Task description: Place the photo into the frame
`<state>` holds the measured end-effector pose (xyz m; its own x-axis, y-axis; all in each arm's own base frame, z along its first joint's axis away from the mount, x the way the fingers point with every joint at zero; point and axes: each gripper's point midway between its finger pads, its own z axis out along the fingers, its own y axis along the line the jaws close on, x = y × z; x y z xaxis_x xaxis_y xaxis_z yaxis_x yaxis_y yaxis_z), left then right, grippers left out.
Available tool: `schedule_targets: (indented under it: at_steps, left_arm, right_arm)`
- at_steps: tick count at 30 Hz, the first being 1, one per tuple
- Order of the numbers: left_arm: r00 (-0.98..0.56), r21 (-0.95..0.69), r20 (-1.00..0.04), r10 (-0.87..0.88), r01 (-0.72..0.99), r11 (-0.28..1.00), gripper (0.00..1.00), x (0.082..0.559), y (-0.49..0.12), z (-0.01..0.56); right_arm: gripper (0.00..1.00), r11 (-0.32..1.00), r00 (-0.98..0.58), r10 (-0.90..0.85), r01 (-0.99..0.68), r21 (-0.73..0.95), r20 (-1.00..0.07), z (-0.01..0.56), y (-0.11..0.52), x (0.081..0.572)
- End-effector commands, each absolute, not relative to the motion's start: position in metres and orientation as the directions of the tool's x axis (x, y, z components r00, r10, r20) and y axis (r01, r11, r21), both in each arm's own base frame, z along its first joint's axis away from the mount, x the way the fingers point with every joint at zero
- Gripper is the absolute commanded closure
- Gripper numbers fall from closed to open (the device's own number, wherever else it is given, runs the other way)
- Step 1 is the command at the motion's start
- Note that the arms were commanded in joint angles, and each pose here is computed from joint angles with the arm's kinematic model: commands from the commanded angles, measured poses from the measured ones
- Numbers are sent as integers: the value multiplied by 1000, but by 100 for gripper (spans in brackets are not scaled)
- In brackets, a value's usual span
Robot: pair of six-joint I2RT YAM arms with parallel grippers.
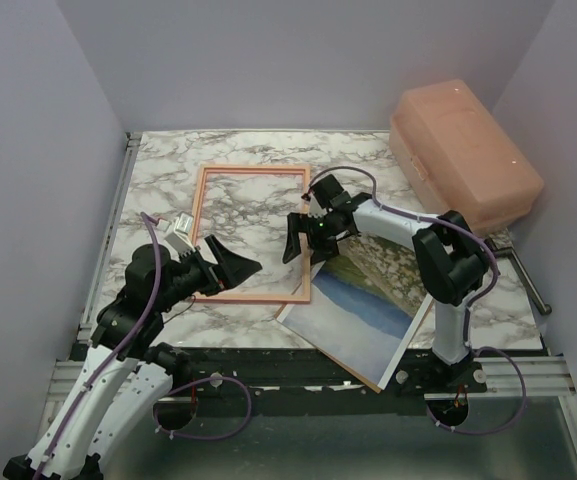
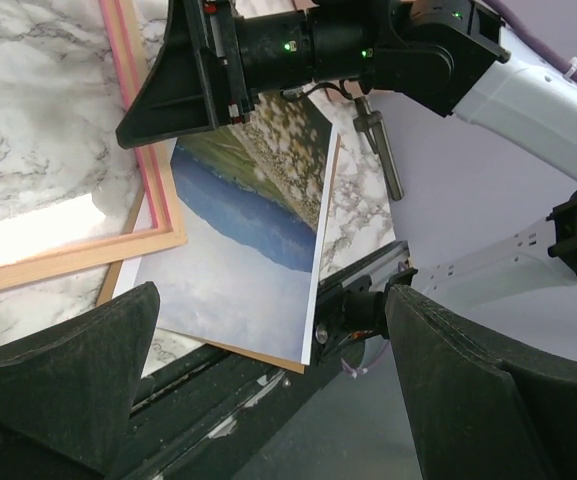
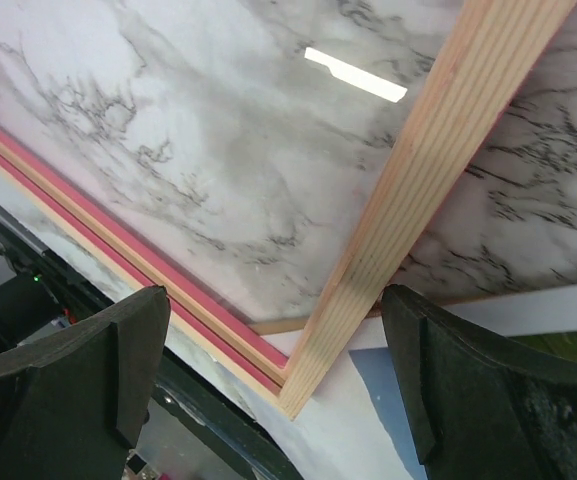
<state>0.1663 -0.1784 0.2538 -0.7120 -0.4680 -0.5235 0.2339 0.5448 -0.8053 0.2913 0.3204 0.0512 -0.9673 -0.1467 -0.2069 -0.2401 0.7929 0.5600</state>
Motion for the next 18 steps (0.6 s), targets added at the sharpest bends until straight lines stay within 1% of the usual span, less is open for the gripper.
schedule_targets:
  at_steps: [1,10,18]
  left_arm:
    - [-743,-803,-516,-427,245,544,2,159,-182,251]
    - [-765,-795,-502,-403,224,564,1,155,-181,240]
    - [-796,-790,-478,-371,205,577,1,149,-182,226]
  right_arm:
    - [5,779,-963,-156,-258,571,-221,50,348,294]
    - [5,774,-961,-164,-266,575,-223,40,376,299]
    - [5,783,-954,-157,-277,557,-254,42,392,325]
